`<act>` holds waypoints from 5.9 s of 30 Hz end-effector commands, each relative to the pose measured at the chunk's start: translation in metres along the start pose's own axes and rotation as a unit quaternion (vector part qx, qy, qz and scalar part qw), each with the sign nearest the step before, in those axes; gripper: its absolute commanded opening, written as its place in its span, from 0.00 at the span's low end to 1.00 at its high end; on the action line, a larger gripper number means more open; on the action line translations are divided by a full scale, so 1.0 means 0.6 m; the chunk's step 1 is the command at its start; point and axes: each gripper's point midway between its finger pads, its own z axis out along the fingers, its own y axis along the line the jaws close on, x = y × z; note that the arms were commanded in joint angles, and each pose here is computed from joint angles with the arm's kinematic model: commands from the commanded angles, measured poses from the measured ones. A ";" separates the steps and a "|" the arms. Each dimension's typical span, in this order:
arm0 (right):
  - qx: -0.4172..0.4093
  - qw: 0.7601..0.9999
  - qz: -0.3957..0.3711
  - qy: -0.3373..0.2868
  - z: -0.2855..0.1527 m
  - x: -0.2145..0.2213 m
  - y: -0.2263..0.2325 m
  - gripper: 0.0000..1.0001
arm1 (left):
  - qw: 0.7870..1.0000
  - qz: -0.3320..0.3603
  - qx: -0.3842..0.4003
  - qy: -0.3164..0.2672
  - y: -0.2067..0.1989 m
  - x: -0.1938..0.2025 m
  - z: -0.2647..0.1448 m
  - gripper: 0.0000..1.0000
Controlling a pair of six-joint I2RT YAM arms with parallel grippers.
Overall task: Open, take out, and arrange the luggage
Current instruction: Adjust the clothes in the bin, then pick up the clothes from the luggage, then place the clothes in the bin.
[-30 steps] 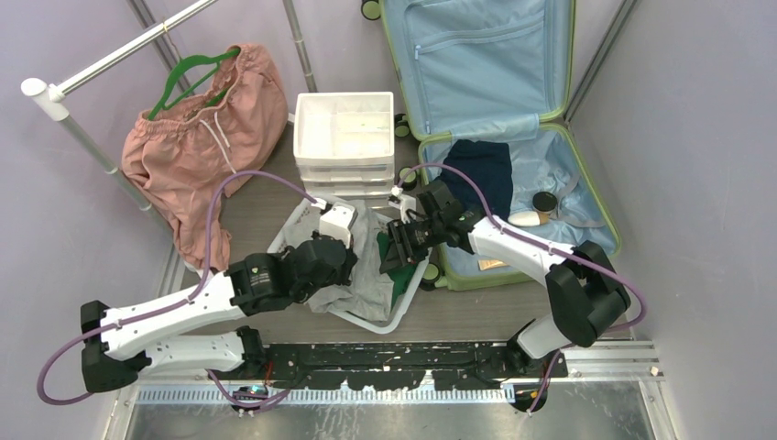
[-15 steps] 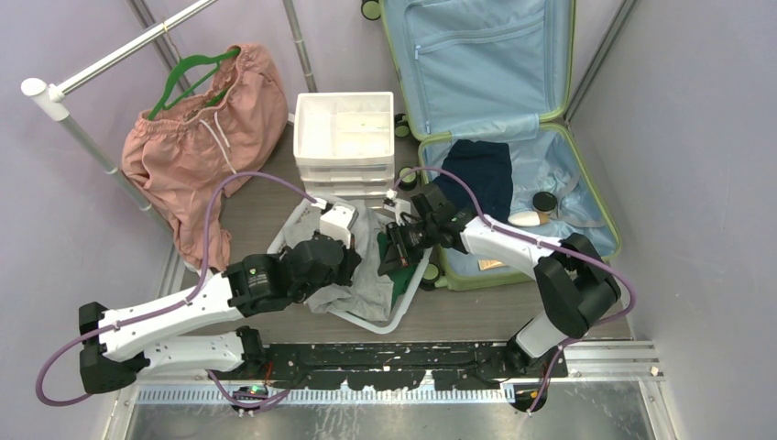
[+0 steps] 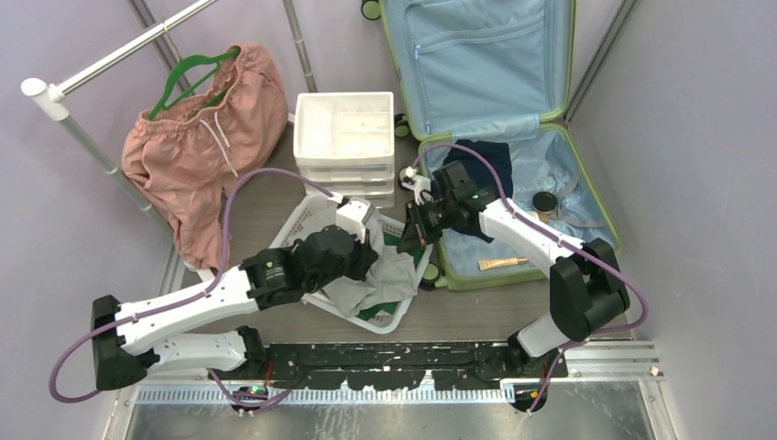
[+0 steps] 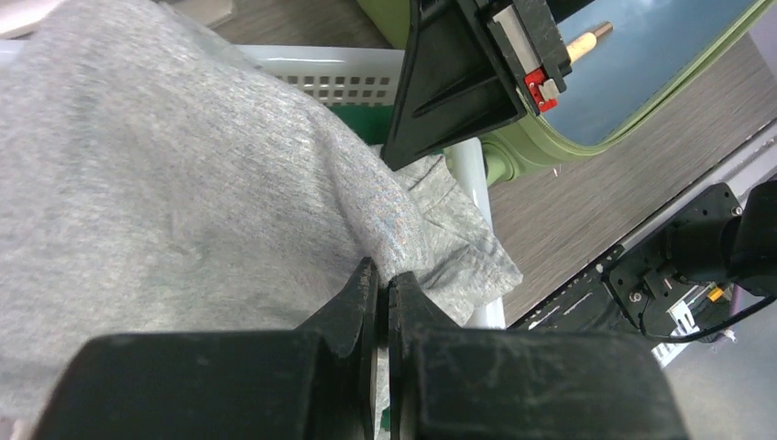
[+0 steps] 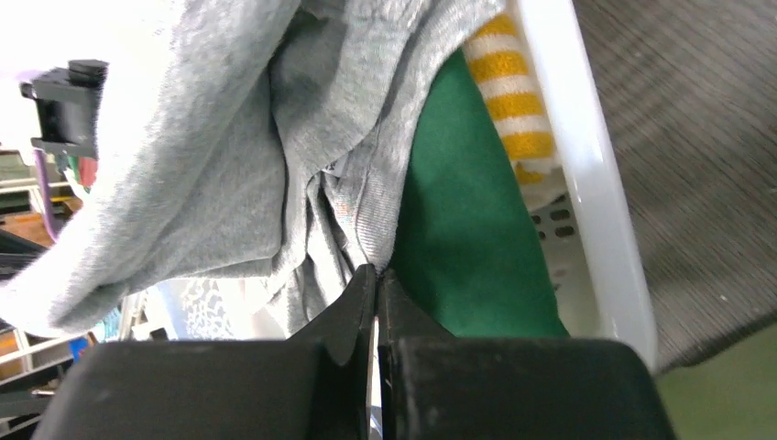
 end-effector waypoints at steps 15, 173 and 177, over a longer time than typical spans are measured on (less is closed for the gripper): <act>0.064 0.986 -0.148 -0.032 -0.206 -0.049 -0.049 0.48 | 0.991 -0.064 0.111 0.040 -0.080 -0.031 0.060 0.59; 0.082 0.980 -0.134 -0.120 -0.300 0.024 -0.050 0.73 | 0.963 -0.060 -0.007 0.263 0.178 -0.050 -0.037 0.00; 0.083 0.981 -0.132 -0.119 -0.299 0.026 -0.053 0.73 | 0.962 -0.011 -0.026 0.273 0.203 -0.055 -0.033 0.00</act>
